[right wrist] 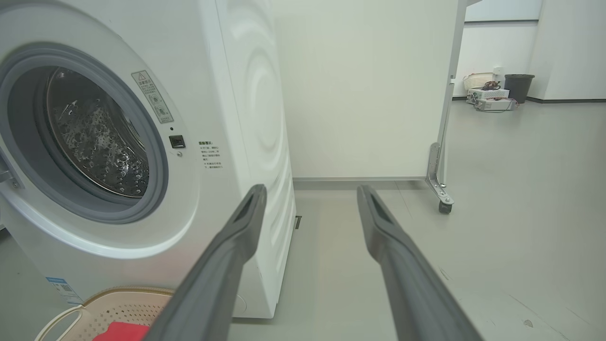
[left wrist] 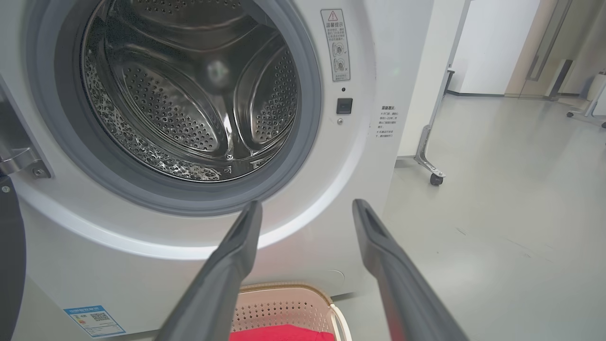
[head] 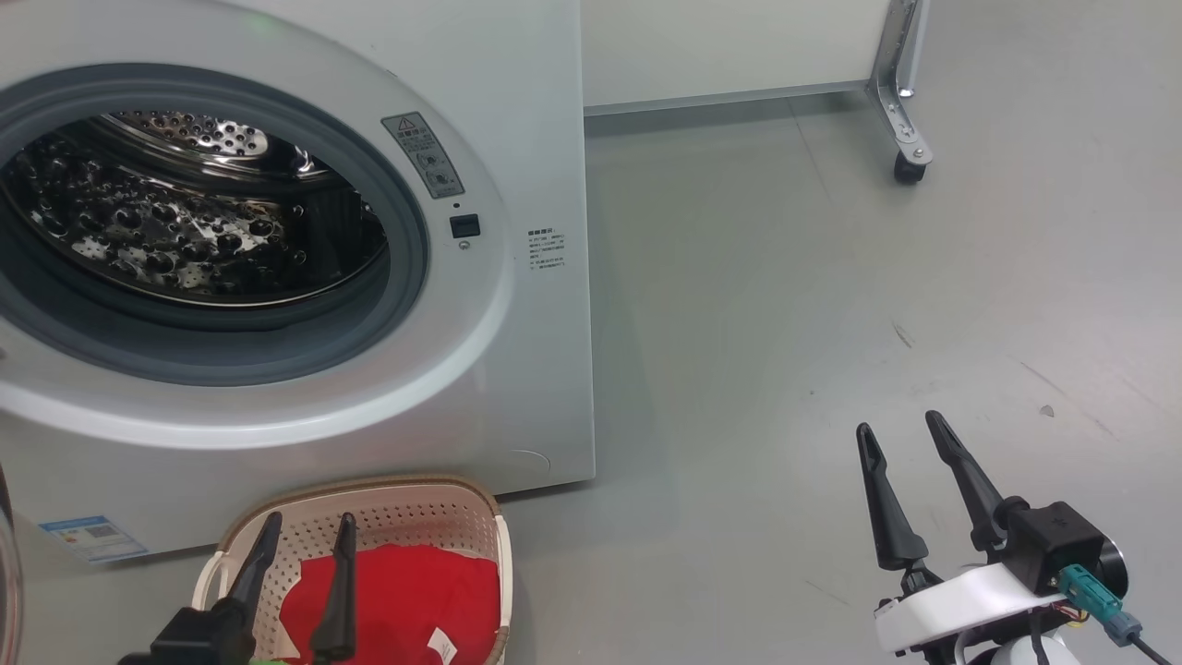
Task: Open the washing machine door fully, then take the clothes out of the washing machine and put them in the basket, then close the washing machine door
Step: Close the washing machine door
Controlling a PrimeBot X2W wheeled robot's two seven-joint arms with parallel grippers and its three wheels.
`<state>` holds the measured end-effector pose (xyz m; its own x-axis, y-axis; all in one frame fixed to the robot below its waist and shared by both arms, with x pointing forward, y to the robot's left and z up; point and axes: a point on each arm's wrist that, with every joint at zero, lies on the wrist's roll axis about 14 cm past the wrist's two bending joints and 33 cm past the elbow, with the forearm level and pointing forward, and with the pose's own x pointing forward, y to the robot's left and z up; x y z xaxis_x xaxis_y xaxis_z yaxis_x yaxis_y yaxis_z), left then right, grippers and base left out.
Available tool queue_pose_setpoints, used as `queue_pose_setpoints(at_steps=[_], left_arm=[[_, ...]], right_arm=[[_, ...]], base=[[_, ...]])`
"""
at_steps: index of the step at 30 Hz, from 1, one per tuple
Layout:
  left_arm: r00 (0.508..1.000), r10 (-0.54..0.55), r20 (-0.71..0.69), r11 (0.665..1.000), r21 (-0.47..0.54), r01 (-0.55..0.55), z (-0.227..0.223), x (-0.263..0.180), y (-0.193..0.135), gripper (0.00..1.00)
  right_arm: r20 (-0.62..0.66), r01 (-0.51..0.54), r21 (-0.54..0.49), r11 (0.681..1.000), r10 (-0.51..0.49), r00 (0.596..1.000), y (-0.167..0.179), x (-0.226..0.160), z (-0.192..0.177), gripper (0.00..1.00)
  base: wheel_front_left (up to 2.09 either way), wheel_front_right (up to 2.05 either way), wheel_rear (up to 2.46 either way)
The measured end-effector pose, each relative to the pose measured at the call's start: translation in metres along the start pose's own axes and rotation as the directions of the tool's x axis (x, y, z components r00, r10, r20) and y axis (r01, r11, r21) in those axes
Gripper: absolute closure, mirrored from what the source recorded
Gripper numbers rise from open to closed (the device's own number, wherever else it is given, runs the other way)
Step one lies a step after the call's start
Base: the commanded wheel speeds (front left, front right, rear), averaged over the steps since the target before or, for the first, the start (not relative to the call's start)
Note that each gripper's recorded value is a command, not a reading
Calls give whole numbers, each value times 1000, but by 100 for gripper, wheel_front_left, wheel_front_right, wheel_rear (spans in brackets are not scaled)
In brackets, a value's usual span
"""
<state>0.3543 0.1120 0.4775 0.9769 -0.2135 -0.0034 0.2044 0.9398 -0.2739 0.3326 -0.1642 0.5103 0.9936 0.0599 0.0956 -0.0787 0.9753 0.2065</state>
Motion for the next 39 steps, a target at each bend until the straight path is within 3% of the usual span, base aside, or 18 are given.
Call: queue_pose_setpoints(at_steps=[17,39], left_arm=[[1000,-1,-16,1000,-8,0,-5,-4,-2,0],[1000,-19,3,999,-26,19,0,-3,-10,0]], right_arm=[[0,-2,0,1000,2,1000,1,0,0,0],[-3,-15,0,1000,15,1000,4,1,-1,0]], base=[[-59,59,0],[-121,121,0]])
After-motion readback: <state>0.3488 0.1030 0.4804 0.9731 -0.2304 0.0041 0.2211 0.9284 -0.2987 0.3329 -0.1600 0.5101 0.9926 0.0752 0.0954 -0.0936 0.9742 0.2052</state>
